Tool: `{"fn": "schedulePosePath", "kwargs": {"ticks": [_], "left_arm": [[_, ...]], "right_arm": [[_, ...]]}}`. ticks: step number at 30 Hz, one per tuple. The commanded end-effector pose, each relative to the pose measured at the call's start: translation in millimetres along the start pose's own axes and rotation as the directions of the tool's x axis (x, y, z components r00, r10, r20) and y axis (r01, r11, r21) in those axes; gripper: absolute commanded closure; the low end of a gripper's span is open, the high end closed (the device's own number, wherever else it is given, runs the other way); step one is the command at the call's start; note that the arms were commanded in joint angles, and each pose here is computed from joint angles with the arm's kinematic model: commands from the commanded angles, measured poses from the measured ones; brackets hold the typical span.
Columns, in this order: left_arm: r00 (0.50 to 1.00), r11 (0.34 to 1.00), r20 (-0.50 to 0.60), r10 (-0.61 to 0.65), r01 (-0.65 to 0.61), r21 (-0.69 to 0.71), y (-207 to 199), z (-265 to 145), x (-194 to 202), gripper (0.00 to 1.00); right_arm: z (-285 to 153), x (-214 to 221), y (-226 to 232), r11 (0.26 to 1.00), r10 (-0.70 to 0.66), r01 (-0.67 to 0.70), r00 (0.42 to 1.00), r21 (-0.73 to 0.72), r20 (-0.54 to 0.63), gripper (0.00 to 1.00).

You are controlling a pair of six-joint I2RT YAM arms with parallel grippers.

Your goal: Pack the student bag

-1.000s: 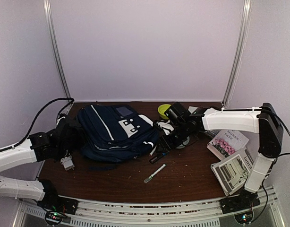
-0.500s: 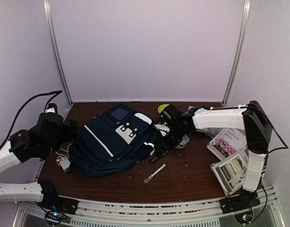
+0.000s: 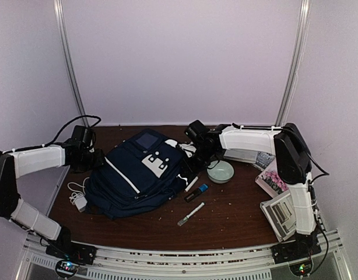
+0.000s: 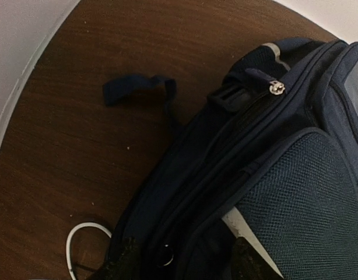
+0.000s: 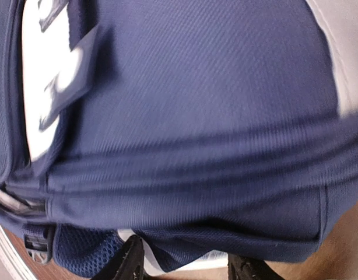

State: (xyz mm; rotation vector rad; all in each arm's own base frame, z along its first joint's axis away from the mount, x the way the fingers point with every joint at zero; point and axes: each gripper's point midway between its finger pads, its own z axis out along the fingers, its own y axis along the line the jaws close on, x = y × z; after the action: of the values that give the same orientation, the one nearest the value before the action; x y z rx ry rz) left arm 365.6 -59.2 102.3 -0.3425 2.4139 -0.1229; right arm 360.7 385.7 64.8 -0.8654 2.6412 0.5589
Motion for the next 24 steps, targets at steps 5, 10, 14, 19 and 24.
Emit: {"fn": "schedulePosePath", "kwargs": {"ticks": [5,10,14,19,24], "left_arm": [[0.999,0.968,-0.032,0.019,-0.010,0.250,-49,10,39,0.50],[0.985,0.897,-0.010,0.169,-0.150,0.416,-99,-29,73,0.48],[0.977,0.865,0.028,0.211,-0.200,0.461,-107,-68,84,0.47],[0.892,0.794,0.220,0.394,-0.451,0.407,-120,-130,70,0.42],[0.744,0.657,0.252,0.619,-0.666,0.353,-136,-141,66,0.36]], "right_arm": [[-9,-123,-24,0.999,-0.033,0.037,0.972,-0.011,0.231,0.52],[-31,-156,-13,0.996,-0.043,0.067,0.934,-0.056,0.354,0.53],[-81,-177,2,0.992,-0.060,0.104,0.890,-0.074,0.453,0.52],[-157,-183,12,0.990,-0.057,0.119,0.838,-0.080,0.543,0.47],[-204,-150,-24,0.998,0.049,-0.013,0.831,-0.068,0.554,0.44]]}}
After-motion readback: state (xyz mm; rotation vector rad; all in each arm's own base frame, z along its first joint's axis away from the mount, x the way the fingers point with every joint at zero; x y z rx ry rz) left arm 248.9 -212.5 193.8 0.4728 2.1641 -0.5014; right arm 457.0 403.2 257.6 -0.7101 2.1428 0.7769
